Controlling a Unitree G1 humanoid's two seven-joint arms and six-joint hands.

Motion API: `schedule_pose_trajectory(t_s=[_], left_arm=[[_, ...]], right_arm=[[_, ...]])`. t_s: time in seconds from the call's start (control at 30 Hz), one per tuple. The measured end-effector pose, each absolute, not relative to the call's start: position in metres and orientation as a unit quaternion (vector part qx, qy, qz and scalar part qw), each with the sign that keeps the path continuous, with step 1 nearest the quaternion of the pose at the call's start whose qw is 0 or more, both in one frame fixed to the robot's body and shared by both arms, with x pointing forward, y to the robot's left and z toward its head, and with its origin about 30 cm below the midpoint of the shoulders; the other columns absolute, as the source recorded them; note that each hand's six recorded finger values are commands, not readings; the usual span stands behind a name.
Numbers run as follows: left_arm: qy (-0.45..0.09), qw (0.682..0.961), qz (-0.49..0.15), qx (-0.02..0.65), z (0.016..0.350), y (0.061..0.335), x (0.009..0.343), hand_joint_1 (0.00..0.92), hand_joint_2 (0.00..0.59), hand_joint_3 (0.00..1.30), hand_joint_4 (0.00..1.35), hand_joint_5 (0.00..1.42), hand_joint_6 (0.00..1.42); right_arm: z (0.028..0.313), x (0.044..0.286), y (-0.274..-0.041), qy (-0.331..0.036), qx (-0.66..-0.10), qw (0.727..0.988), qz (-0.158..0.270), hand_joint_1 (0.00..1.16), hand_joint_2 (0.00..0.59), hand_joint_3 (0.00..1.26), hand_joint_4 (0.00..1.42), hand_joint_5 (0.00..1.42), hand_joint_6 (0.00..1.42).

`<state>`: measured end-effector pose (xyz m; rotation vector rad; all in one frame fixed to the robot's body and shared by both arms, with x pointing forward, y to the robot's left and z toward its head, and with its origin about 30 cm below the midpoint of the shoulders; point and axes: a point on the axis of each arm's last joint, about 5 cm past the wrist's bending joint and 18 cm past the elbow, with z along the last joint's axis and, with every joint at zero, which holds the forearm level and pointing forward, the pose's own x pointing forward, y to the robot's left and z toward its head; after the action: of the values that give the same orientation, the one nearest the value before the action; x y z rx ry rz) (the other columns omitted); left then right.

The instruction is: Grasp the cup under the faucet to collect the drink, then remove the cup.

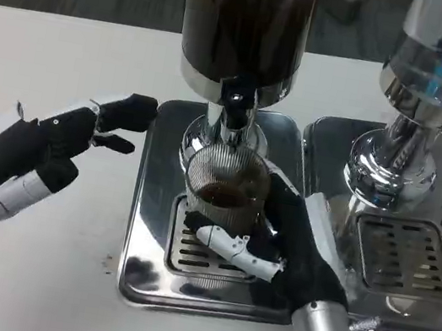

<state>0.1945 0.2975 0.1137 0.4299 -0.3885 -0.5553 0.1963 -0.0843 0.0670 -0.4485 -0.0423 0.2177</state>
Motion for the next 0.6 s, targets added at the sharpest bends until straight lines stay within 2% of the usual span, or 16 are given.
schedule_pose_trajectory(t_s=[0.2, 0.53, 0.6], left_arm=[[-0.188, 0.92, -0.271, 0.212, 0.114, 0.298, 0.194, 0.0, 0.105, 0.19, 0.16, 0.17, 0.3], [-0.183, 0.918, -0.274, 0.219, 0.115, 0.299, 0.194, 0.0, 0.11, 0.19, 0.17, 0.18, 0.32], [-0.182, 0.918, -0.276, 0.221, 0.115, 0.299, 0.194, 0.0, 0.111, 0.19, 0.17, 0.18, 0.32]], right_arm=[[0.066, 0.195, -0.081, -0.03, -0.243, 0.965, 0.099, 0.66, 0.088, 0.29, 0.32, 0.39, 0.56], [0.066, 0.192, -0.073, -0.039, -0.246, 0.965, 0.086, 0.67, 0.084, 0.38, 0.43, 0.55, 0.84], [0.066, 0.191, -0.072, -0.04, -0.246, 0.965, 0.082, 0.68, 0.099, 0.4, 0.45, 0.58, 0.89]])
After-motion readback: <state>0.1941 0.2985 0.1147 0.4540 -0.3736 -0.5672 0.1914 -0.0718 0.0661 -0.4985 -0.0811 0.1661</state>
